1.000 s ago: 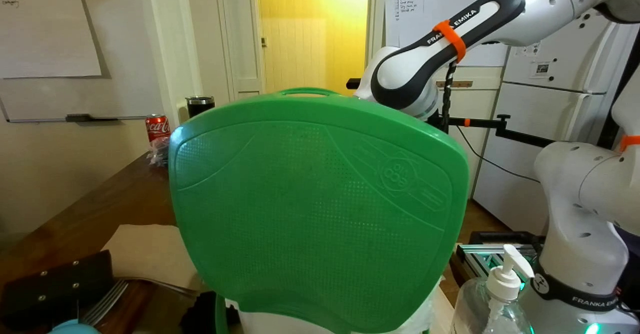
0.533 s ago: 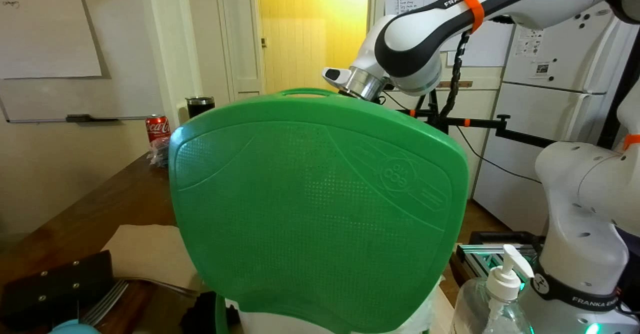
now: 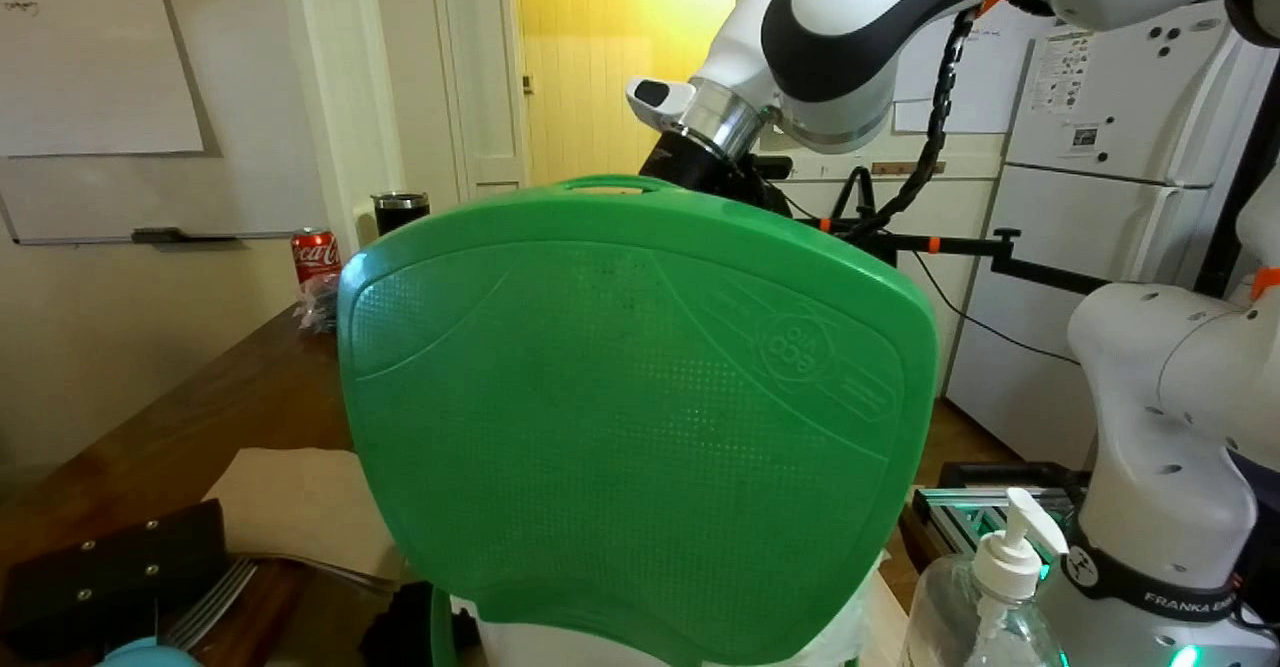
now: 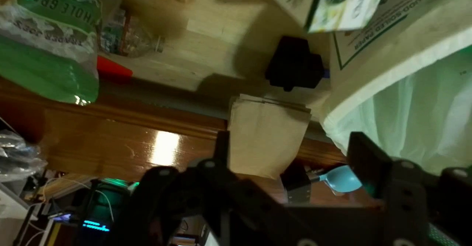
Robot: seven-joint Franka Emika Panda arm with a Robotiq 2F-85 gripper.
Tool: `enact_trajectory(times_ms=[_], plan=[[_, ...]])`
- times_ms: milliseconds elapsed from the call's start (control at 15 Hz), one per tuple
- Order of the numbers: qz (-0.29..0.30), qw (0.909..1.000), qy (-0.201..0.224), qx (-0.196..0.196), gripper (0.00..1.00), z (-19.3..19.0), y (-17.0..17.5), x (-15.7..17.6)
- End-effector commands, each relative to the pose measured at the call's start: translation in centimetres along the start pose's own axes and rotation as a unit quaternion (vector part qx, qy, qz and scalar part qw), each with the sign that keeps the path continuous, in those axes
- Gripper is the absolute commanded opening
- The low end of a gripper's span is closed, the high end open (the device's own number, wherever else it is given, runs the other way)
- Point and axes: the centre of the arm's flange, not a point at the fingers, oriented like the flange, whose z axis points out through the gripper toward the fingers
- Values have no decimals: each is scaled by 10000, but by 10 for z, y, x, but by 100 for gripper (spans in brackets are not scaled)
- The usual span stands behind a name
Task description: Put the white box in the bin.
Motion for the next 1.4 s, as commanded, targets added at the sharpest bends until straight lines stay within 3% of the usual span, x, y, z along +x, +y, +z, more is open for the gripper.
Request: enact_trajectory(times_ms=[0,200,400,600,800,1000,1200,1333], plan=[[-229,9995,102,203,84,-12,-14,22],[-155,9994,-30,321,98,-6,-16,14],[150,9967,-479,641,100,1,-16,-11],[749,9876,-1110,823,100,0,-12,-39],[1314,9724,-1716,877,100,1,-9,-67],[1761,9506,-2321,1068,100,9,-18,-94],[2152,9297,-2709,1259,100,24,-33,-115],[2293,9210,-2842,1355,100,35,-45,-127]])
